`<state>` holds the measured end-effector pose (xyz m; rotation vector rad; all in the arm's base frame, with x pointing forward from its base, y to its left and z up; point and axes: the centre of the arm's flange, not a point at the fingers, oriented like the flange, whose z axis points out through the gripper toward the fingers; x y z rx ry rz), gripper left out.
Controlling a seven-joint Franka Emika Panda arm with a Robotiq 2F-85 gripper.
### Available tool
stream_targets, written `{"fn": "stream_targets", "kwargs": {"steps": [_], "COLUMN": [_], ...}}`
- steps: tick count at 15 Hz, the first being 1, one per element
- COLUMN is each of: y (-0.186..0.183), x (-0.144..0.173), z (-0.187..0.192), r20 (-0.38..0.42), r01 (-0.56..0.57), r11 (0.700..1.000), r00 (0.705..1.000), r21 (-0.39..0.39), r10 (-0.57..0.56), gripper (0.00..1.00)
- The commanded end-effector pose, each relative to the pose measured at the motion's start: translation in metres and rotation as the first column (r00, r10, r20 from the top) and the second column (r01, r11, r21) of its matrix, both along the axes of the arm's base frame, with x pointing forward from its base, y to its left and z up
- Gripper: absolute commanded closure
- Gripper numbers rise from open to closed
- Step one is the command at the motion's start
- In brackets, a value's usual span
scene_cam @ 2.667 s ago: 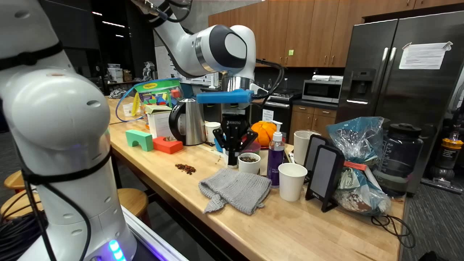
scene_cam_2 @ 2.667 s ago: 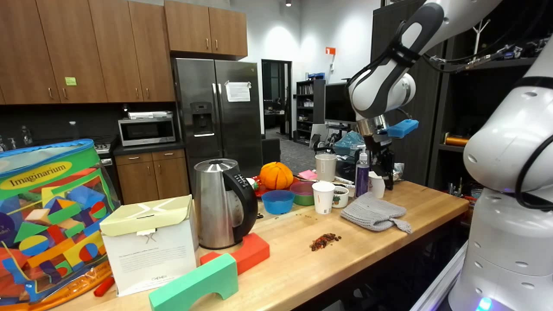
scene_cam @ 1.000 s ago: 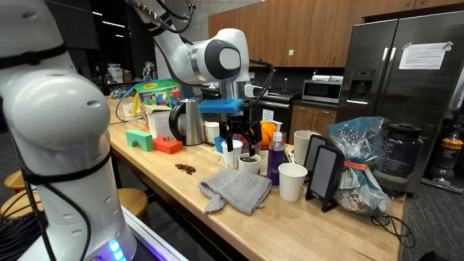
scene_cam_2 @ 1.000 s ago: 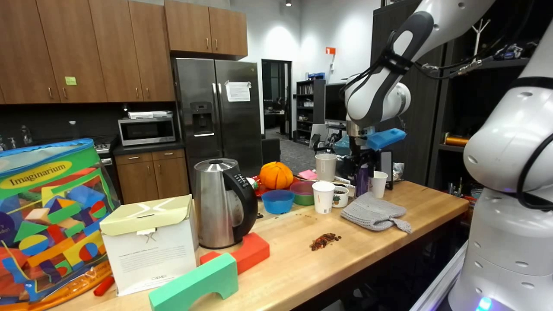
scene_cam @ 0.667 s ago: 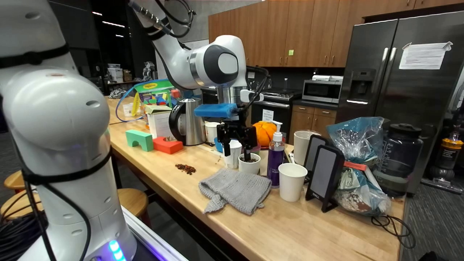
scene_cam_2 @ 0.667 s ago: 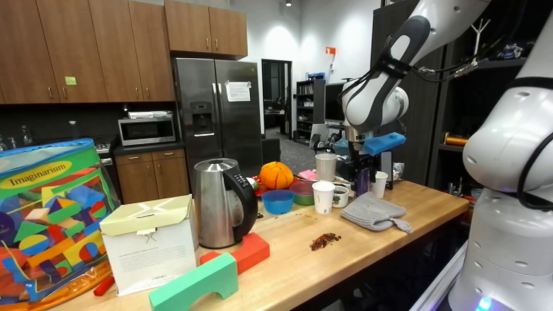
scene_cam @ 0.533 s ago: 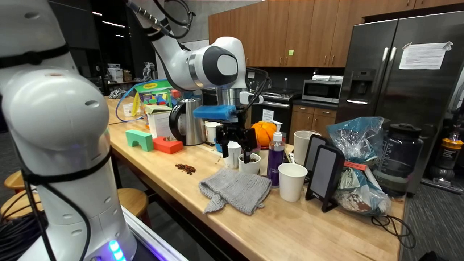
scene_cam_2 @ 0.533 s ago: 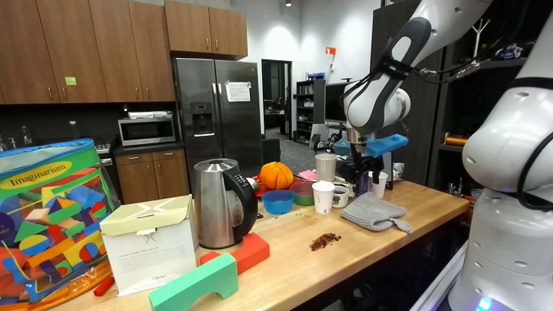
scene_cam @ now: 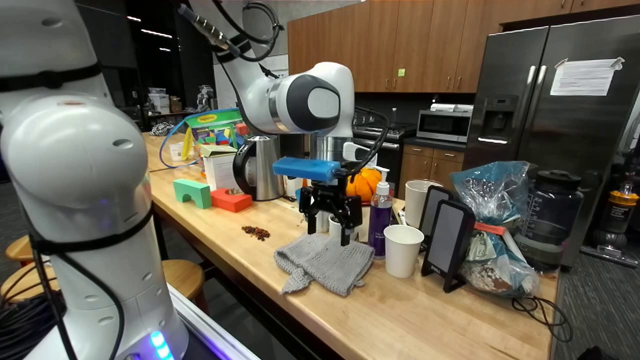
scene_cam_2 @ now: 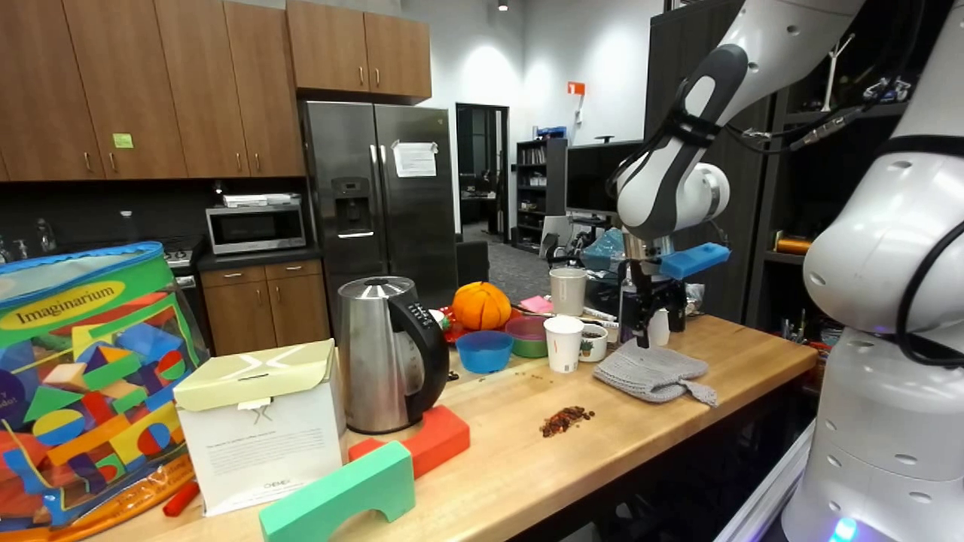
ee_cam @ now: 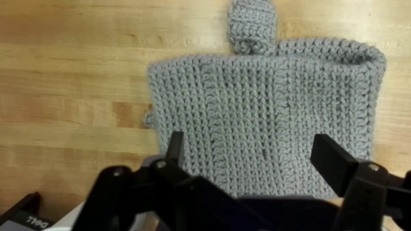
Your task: Wipe the table with the gray cloth
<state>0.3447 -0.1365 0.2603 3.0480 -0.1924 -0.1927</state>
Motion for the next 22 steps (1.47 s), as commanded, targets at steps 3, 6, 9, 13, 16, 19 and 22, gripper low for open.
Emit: {"fn": "stream_targets", "kwargs": {"steps": [3,6,9,13,16,19,22], "y": [-0.017,-0.016,-0.015,-0.012,-0.011,-0.009,-0.008], "x": [0.019,0.025,0.024,0.02,0.019,0.02,0.02], "z": [-0.036,-0.048,-0.06,-0.063,-0.06,-0.056,-0.053], "r20": [-0.042,-0.042,-0.048,-0.046,-0.039,-0.034,-0.024], "r01": [-0.129,-0.17,-0.189,-0.198,-0.201,-0.208,-0.217], "r11": [0.99,0.982,0.978,0.976,0.976,0.974,0.972], "r00": [0.99,0.984,0.98,0.978,0.978,0.977,0.975], "r21": [0.056,0.077,0.087,0.087,0.086,0.089,0.086], "r10": [0.132,0.173,0.193,0.202,0.205,0.212,0.22], "gripper": [0.0,0.0,0.0,0.27,0.47,0.69,0.91]}}
